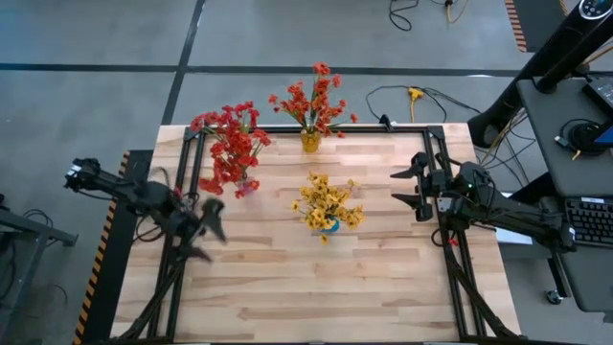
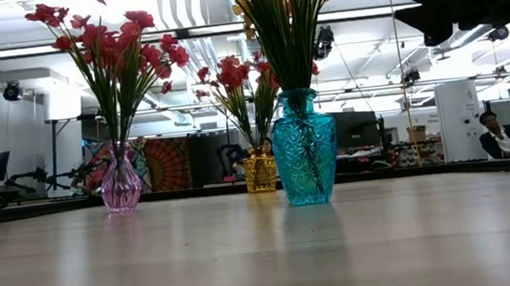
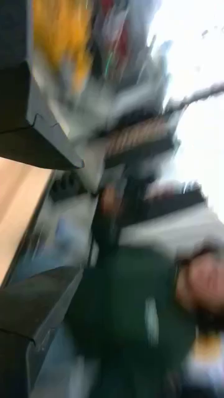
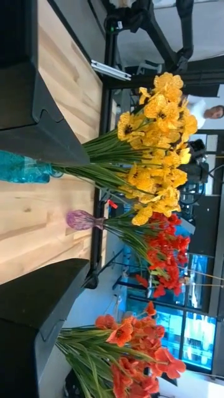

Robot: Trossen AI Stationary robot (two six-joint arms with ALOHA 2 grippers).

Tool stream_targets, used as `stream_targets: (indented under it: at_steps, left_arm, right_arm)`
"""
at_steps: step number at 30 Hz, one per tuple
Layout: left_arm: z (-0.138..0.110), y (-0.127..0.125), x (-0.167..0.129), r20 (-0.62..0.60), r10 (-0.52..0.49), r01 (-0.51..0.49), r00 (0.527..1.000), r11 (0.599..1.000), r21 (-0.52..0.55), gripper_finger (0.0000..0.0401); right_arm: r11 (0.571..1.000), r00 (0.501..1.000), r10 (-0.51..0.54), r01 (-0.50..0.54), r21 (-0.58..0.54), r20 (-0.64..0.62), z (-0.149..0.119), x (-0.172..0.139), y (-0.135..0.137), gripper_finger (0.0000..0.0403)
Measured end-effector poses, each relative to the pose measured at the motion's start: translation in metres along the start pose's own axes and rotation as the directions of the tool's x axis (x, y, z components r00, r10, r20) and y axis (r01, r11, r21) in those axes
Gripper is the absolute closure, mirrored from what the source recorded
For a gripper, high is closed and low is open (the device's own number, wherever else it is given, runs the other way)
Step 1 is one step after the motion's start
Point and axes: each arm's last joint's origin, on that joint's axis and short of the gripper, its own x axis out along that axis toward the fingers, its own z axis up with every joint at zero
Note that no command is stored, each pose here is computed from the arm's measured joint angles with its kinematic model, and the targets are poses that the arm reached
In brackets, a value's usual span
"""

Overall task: Sort flowers into vase by color
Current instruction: Return to Home Position

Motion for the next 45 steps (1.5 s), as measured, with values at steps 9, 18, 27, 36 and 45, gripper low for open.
stream_targets:
  at_steps: [9,18,27,36,45]
  left_arm:
    - [-0.042,-0.011,-0.003,-0.125,0.042,-0.075,0.991,0.961,-0.265,0.0155]
    - [-0.067,-0.019,-0.009,-0.189,0.061,-0.128,0.98,0.923,-0.364,0.0155]
    - [-0.083,-0.018,-0.021,-0.226,0.3,-0.344,0.927,0.92,-0.19,0.0155]
    - [-0.087,-0.007,-0.032,-0.256,0.383,-0.423,0.888,0.897,-0.128,0.0155]
    - [-0.095,-0.015,-0.039,-0.214,0.235,-0.279,0.948,0.938,-0.205,0.0155]
  right_arm:
    - [1.0,1.0,0.001,-0.001,0.006,-0.013,-0.001,0.0,0.0,0.0152]
    - [1.0,1.0,0.001,-0.001,0.003,-0.017,-0.002,0.0,0.0,0.0151]
    - [1.0,1.0,0.001,-0.001,0.009,-0.018,-0.002,0.0,0.0,0.0151]
    - [1.0,1.0,0.001,-0.001,0.011,-0.019,-0.002,0.0,0.0,0.0152]
    - [0.999,0.999,0.037,-0.037,-0.035,-0.002,0.0,-0.001,0.001,0.0152]
